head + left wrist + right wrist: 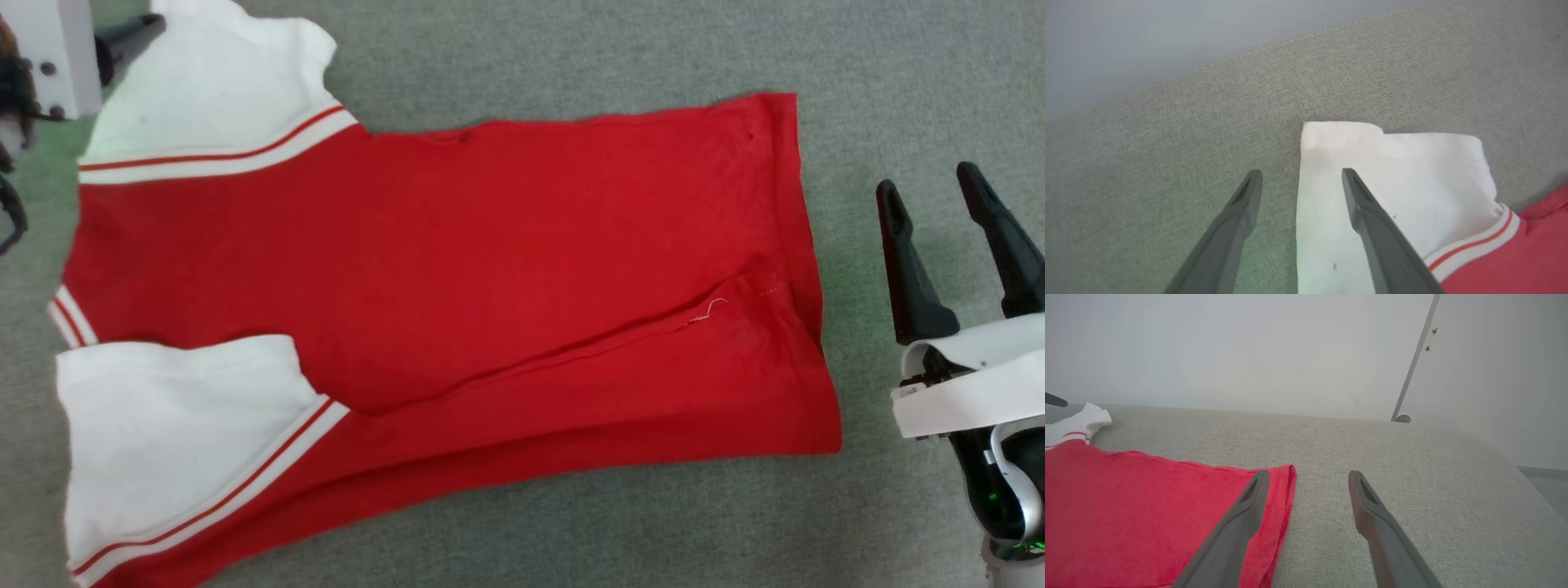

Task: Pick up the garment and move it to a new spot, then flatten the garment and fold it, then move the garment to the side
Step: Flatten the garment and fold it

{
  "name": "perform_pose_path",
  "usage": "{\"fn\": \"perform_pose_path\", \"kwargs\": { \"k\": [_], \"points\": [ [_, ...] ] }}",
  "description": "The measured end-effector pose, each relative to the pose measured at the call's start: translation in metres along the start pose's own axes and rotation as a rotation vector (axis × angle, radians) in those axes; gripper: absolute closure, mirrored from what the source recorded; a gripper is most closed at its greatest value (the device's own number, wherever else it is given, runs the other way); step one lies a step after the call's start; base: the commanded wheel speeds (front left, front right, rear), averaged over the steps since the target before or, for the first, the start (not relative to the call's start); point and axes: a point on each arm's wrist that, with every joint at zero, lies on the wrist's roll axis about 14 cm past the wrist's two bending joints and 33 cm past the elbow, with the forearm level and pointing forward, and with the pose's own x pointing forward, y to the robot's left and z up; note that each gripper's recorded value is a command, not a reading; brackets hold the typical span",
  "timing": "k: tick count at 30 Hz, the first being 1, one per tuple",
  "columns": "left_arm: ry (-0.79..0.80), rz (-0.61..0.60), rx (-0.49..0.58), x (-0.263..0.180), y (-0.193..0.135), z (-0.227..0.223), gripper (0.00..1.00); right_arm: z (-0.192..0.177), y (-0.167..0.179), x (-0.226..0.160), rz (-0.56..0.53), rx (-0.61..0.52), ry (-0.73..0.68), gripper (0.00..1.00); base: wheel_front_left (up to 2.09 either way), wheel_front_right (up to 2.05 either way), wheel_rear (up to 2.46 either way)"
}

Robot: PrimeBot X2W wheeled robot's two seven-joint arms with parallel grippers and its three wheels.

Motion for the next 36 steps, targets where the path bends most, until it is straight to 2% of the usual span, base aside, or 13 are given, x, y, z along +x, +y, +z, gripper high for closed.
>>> {"fn": "perform_pose_path", "kwargs": {
  "k": [14,26,30,31,32,36],
  "points": [
    [0.127,0.027,0.007,0.035,0.007,-0.010,0.00,-0.022,0.000,0.006,-0.007,0.011,0.056,0.00,0.00,0.00,0.00],
    [0.262,-0.016,-0.185,0.046,-0.013,-0.024,0.00,-0.029,-0.004,0.007,-0.022,0.012,0.089,0.00,0.00,0.00,0.00],
    [0.303,-0.015,-0.200,0.045,-0.019,-0.027,0.00,-0.027,-0.003,0.010,-0.017,0.011,0.098,0.00,0.00,0.00,0.00],
    [0.306,-0.017,-0.202,0.046,-0.020,-0.027,0.08,-0.026,-0.002,0.012,-0.013,0.010,0.099,0.00,0.00,0.00,0.00],
    [0.305,-0.025,-0.196,0.046,-0.021,-0.026,1.00,-0.026,-0.001,0.013,-0.008,0.009,0.104,0.00,0.00,0.00,0.00],
    [0.276,-0.040,-0.149,0.049,-0.029,-0.022,1.00,-0.024,0.008,0.020,0.026,0.045,0.142,0.00,0.00,0.00,0.00]
  ]
}}
